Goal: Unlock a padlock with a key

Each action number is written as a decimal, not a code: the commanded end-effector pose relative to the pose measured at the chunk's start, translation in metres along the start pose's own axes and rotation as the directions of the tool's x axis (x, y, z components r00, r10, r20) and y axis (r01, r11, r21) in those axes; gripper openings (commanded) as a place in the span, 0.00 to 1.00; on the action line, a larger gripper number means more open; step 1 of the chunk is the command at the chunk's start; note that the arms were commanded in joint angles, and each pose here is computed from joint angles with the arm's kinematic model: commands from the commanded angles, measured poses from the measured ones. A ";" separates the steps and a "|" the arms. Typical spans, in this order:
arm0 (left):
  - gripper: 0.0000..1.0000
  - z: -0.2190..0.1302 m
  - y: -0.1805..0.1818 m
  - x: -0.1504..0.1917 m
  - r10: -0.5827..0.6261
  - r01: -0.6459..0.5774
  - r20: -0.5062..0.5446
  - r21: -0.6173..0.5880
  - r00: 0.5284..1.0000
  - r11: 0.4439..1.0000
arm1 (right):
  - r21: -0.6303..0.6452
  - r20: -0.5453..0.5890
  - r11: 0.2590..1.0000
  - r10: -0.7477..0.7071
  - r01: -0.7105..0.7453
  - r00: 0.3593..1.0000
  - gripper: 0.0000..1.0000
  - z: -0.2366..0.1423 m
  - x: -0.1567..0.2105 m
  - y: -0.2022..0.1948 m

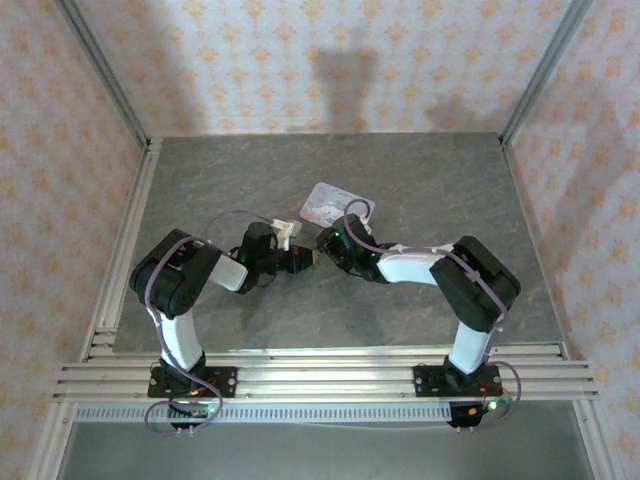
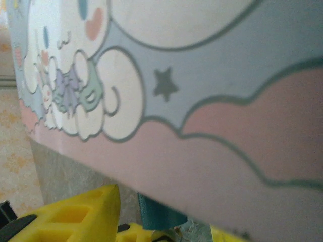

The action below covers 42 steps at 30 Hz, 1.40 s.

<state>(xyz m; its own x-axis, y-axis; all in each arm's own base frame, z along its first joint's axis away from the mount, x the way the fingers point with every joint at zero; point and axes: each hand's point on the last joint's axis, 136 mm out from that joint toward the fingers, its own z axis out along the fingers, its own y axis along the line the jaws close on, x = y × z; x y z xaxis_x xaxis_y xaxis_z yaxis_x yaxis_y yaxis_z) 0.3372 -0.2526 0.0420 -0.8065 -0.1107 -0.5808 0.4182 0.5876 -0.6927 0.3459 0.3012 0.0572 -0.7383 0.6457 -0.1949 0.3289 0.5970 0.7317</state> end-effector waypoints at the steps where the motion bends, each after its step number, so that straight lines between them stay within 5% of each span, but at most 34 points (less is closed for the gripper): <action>1: 0.00 -0.002 -0.018 -0.013 0.053 -0.054 0.016 0.044 0.998 0.998 | -0.002 0.032 1.000 0.016 -0.016 0.999 0.49 0.006 -0.002 -0.001; 25: 0.00 -0.001 -0.027 -0.014 0.051 -0.051 -0.006 0.091 0.999 0.995 | -0.162 -0.013 0.985 0.064 -0.065 0.998 0.51 0.020 0.008 0.018; 33: 0.00 -0.002 -0.028 -0.012 0.059 -0.057 -0.016 0.089 0.998 0.994 | -0.080 -0.043 0.994 0.077 -0.080 0.996 0.50 0.023 0.015 0.001; 37: 0.00 -0.002 -0.027 -0.010 0.063 -0.061 -0.022 0.086 0.998 0.994 | -0.062 -0.049 0.994 0.087 -0.090 0.995 0.42 0.021 0.017 -0.003; 42: 0.00 -0.004 -0.025 -0.008 0.063 -0.061 -0.028 0.076 0.998 0.995 | -0.073 -0.048 0.992 0.103 -0.106 0.994 0.18 0.017 0.016 -0.002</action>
<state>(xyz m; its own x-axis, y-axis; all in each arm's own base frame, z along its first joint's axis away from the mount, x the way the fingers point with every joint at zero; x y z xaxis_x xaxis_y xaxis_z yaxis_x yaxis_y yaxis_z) 0.3350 -0.2559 0.0515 -0.8137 -0.0823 -0.5754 0.4397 0.5603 -0.7019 0.3558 0.3212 0.0502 -0.7191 0.6851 -0.1167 0.3242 0.4792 0.8156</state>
